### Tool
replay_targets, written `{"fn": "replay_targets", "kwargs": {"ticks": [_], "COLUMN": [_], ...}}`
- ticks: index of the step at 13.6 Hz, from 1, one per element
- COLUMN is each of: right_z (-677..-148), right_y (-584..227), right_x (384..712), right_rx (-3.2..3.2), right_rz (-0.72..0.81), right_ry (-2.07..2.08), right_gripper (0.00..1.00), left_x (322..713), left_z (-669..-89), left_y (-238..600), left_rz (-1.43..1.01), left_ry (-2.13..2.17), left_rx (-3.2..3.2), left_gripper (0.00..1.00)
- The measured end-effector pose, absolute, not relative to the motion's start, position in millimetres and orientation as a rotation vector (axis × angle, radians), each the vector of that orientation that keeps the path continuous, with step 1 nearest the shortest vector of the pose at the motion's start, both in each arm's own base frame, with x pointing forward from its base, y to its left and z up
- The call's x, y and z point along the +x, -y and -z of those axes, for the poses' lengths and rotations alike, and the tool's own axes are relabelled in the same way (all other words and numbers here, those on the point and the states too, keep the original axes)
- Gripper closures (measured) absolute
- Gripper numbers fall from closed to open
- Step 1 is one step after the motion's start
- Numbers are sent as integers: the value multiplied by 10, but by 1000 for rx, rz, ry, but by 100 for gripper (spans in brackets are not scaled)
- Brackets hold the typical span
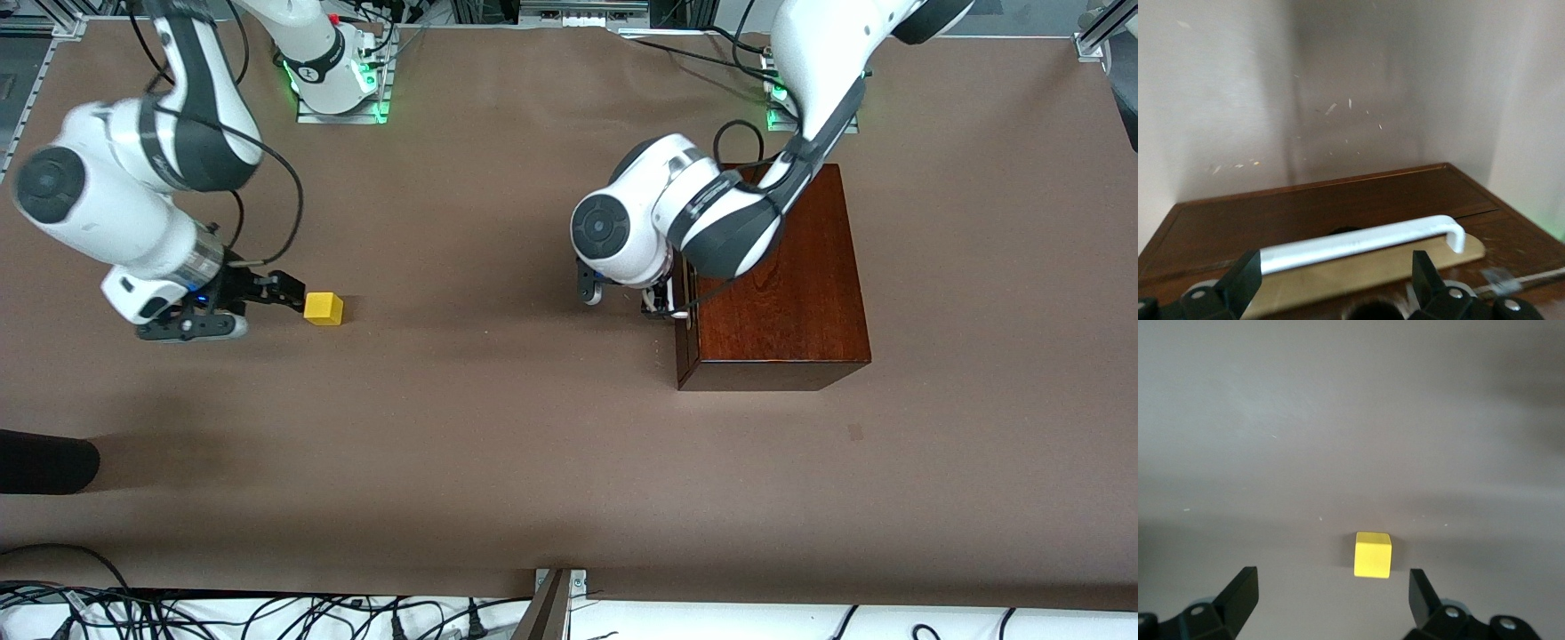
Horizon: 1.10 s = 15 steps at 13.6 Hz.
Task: Open drawer, take yellow block, close drawer
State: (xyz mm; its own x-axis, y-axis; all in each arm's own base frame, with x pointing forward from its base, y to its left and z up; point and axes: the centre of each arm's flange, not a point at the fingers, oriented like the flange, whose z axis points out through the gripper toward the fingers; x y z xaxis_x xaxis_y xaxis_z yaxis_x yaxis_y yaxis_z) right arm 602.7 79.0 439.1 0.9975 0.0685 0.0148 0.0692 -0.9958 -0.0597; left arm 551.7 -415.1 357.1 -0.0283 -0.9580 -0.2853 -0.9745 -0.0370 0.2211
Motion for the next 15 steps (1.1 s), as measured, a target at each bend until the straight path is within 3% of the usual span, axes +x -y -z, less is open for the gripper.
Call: {"fn": "replay_targets", "kwargs": {"ticks": [4,8,15], "right_z": [-5151,-5689,-5878], "right_y": [-801,-739,-648], "right_x": [6024,5868,5699], "right_rx": [-3066,-3055,-3053], "right_rz": [49,59,-14], "right_ry": [223,293,287], "right_gripper": [0,0,0], "left_x": [5725,6334,6587], "left_z": [-4496,-4732,-5349], "left_y": [3854,2814,1769], "left_rz": [-348,-287,-168], "left_ry": [-1913,-1696,-1265], "left_rx": [-2377,-2561,-2891], "left_gripper": [0,0,0]}}
